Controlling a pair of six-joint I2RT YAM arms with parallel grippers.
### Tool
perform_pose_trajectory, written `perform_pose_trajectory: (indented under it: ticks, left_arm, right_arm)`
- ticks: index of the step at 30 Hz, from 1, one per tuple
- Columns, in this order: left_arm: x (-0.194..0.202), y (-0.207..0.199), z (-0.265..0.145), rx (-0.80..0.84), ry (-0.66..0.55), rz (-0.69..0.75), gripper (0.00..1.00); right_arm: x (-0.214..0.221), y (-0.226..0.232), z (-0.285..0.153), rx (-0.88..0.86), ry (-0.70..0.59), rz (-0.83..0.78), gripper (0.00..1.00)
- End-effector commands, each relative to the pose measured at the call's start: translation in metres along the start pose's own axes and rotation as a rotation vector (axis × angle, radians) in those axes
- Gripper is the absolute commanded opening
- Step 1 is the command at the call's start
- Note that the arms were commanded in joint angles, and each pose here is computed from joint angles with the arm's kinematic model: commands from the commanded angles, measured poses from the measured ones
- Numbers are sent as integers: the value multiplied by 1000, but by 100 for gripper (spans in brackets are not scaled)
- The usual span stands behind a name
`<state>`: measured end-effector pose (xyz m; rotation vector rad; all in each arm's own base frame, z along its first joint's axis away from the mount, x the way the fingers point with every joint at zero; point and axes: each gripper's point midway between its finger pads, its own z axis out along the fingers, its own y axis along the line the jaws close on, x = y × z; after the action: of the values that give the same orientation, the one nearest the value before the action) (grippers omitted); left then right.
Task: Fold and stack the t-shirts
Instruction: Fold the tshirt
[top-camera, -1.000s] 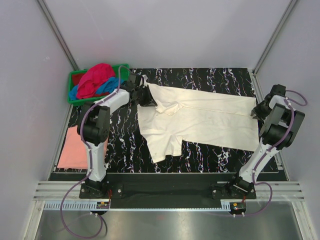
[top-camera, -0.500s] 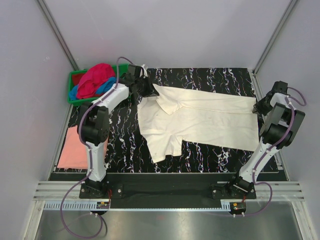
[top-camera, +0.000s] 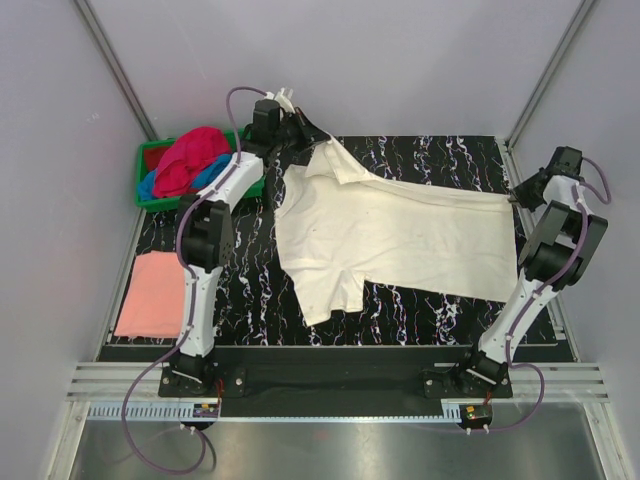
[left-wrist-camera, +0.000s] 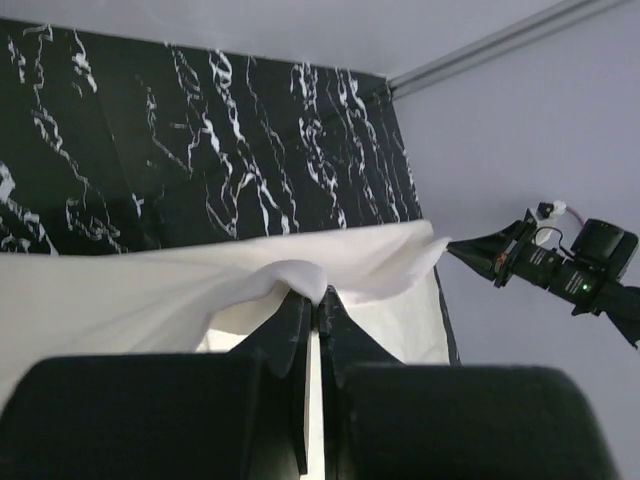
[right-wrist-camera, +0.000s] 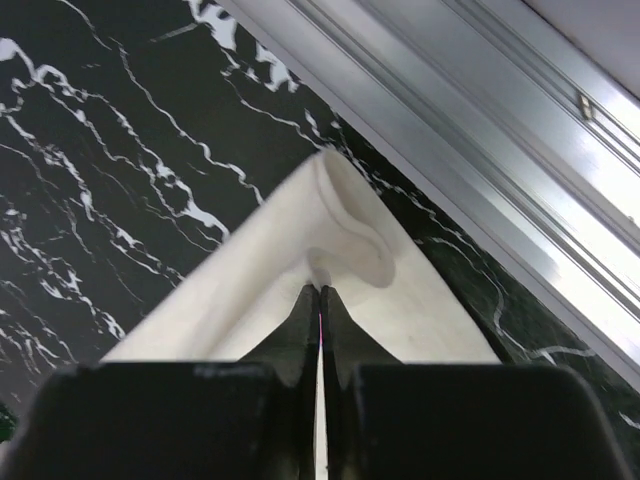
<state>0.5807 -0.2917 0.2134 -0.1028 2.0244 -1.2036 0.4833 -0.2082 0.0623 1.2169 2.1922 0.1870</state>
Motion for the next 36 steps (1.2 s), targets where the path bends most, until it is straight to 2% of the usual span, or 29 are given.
perform_pose_trajectory:
  ticks: [1,8,12,19,25,32,36]
  left_arm:
    - [-41,-36,6,163,-122,37,0]
    - [-67,-39,13,245,-253,51,0]
    - [-83,-35,15,255,-306,47,0]
    - [-93,-31,23,299,-350,6,0]
    - [-94,-30,26,310,-343,-2,0]
    - [-82,-18,18,266,-284,-18,0]
    - [-72,-14,7,237,-240,-54,0]
  right_arm:
    - [-57,27,6,-117,-158,16,0]
    - [-98,61,14,-223,-249,-2,0]
    - [-110,68,27,-246,-259,0,0]
    - [-130,78,30,-272,-308,-3,0]
    - [-143,87,26,-302,-350,-8,0]
    - [-134,85,20,-289,-312,-13,0]
    - [-127,76,2,-245,-310,-18,0]
